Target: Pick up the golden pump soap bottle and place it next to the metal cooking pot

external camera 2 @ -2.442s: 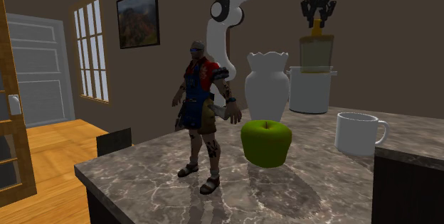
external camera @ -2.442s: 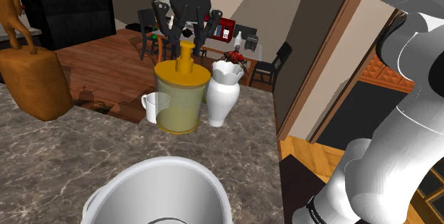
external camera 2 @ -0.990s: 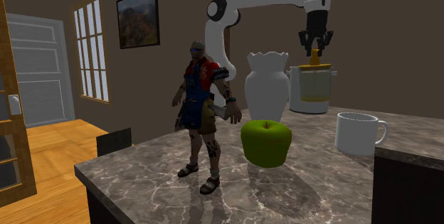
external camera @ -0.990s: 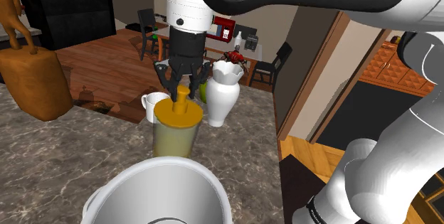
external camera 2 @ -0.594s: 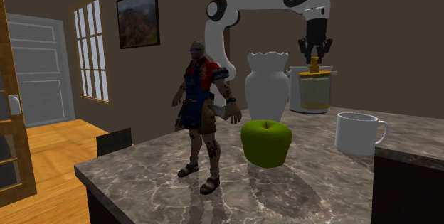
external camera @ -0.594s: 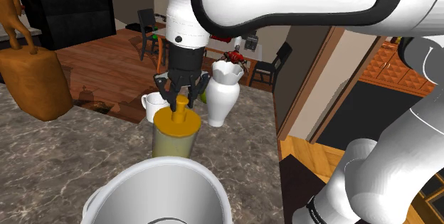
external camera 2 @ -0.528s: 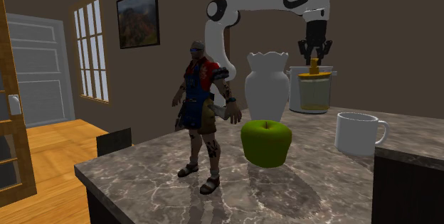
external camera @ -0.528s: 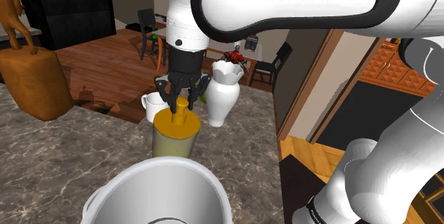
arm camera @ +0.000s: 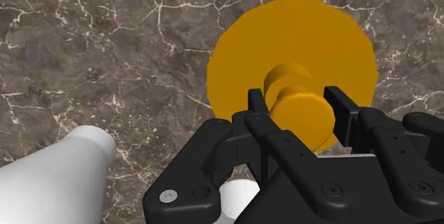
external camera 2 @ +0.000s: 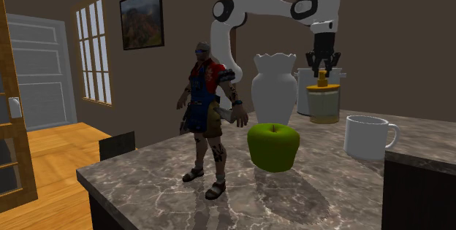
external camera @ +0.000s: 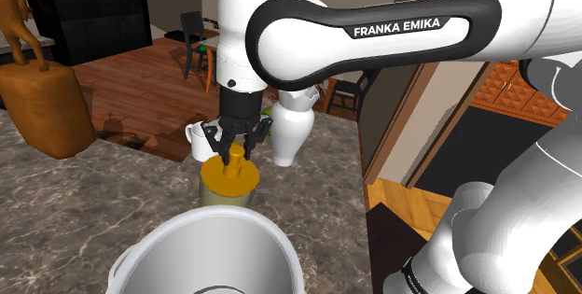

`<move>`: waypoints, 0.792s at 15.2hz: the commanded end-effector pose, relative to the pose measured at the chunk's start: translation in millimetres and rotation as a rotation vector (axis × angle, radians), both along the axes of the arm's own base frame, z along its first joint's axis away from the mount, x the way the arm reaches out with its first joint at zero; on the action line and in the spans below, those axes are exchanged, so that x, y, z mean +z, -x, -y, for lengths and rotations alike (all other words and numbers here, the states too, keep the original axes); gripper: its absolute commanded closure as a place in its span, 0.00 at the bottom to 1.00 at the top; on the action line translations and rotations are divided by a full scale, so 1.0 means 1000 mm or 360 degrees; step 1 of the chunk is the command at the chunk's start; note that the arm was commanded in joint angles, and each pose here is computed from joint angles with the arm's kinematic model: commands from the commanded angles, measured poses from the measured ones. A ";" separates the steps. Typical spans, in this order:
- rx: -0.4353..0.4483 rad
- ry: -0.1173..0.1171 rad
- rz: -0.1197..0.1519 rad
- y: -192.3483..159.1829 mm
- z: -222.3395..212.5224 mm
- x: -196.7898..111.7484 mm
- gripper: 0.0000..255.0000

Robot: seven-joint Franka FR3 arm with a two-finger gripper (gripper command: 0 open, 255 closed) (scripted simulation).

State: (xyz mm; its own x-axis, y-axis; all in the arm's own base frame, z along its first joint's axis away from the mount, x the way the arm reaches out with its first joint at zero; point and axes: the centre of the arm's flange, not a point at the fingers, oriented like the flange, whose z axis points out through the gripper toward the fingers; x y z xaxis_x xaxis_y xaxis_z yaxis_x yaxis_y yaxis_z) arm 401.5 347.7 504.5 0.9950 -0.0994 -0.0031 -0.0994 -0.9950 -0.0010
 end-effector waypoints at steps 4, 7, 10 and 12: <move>0.0000 -0.0001 0.0002 0.000 0.001 -0.019 1.00; 0.0000 -0.0001 0.0002 0.000 0.001 -0.019 1.00; 0.0000 -0.0001 0.0002 0.000 0.001 -0.019 1.00; 0.0000 -0.0001 0.0002 0.000 0.001 -0.019 0.00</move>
